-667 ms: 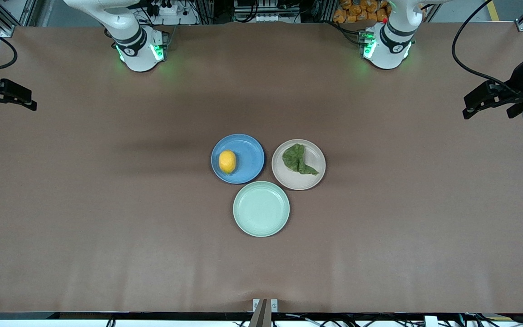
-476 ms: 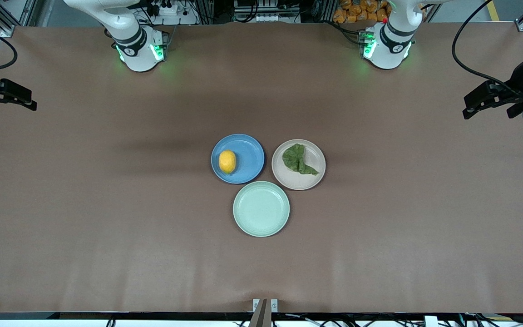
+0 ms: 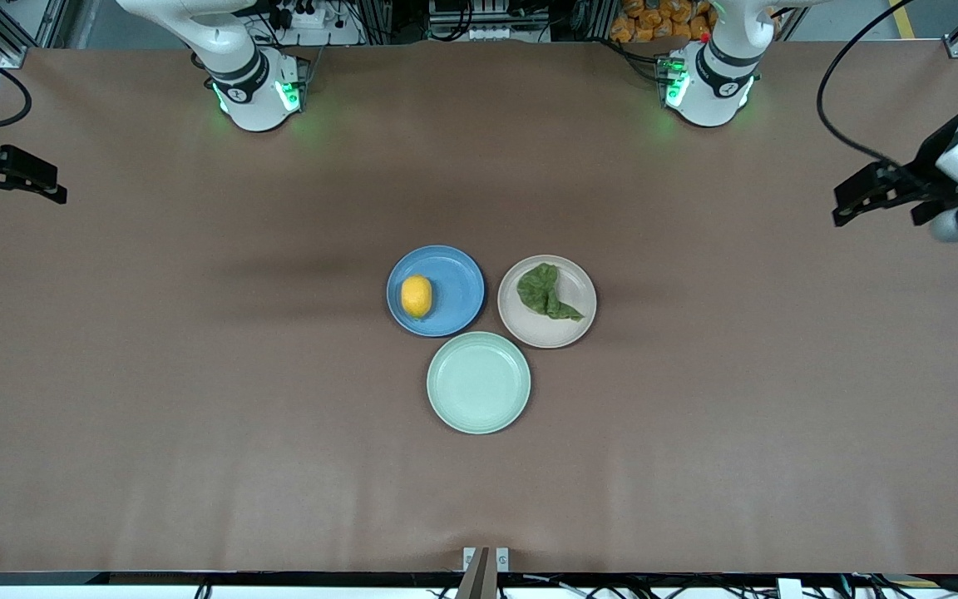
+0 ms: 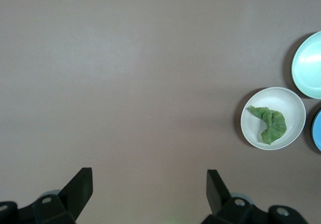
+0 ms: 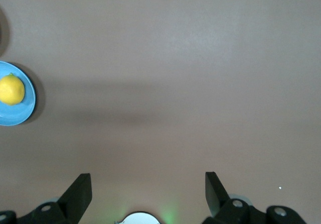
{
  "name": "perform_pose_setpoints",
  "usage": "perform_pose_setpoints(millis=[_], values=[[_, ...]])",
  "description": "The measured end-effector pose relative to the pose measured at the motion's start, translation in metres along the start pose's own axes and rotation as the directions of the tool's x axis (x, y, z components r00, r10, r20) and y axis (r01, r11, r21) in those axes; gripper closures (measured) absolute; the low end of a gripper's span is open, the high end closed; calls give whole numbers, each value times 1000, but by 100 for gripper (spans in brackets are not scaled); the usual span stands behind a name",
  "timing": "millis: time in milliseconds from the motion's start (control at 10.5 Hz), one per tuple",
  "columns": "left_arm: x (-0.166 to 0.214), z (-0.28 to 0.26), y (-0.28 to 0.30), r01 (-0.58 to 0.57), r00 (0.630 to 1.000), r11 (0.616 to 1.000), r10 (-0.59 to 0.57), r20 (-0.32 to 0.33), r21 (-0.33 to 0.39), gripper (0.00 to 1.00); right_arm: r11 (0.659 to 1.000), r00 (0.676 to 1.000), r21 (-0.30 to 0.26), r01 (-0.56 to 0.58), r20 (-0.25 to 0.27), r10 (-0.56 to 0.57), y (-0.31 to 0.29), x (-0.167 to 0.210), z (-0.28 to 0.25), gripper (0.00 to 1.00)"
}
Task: Pick lemon and lettuce from blue and beige plates
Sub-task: 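Reach the right gripper to the lemon while the left gripper reaches the lettuce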
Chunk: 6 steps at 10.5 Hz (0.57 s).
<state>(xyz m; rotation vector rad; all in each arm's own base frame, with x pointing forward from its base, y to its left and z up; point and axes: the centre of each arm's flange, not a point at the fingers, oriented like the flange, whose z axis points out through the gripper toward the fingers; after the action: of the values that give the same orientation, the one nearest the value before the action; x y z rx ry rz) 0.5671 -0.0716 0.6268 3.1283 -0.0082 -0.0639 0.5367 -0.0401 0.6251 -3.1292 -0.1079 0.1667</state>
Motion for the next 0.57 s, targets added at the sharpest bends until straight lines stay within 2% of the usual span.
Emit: perform_pose_setpoints(millis=[190, 571], values=[[15, 33, 11, 20, 998, 999, -18, 56, -34, 0, 1000, 1000, 0, 14, 27, -14, -8, 11, 15, 0], [41, 100, 87, 78, 994, 996, -75, 76, -35, 0, 996, 993, 66, 61, 99, -67, -45, 52, 73, 0]])
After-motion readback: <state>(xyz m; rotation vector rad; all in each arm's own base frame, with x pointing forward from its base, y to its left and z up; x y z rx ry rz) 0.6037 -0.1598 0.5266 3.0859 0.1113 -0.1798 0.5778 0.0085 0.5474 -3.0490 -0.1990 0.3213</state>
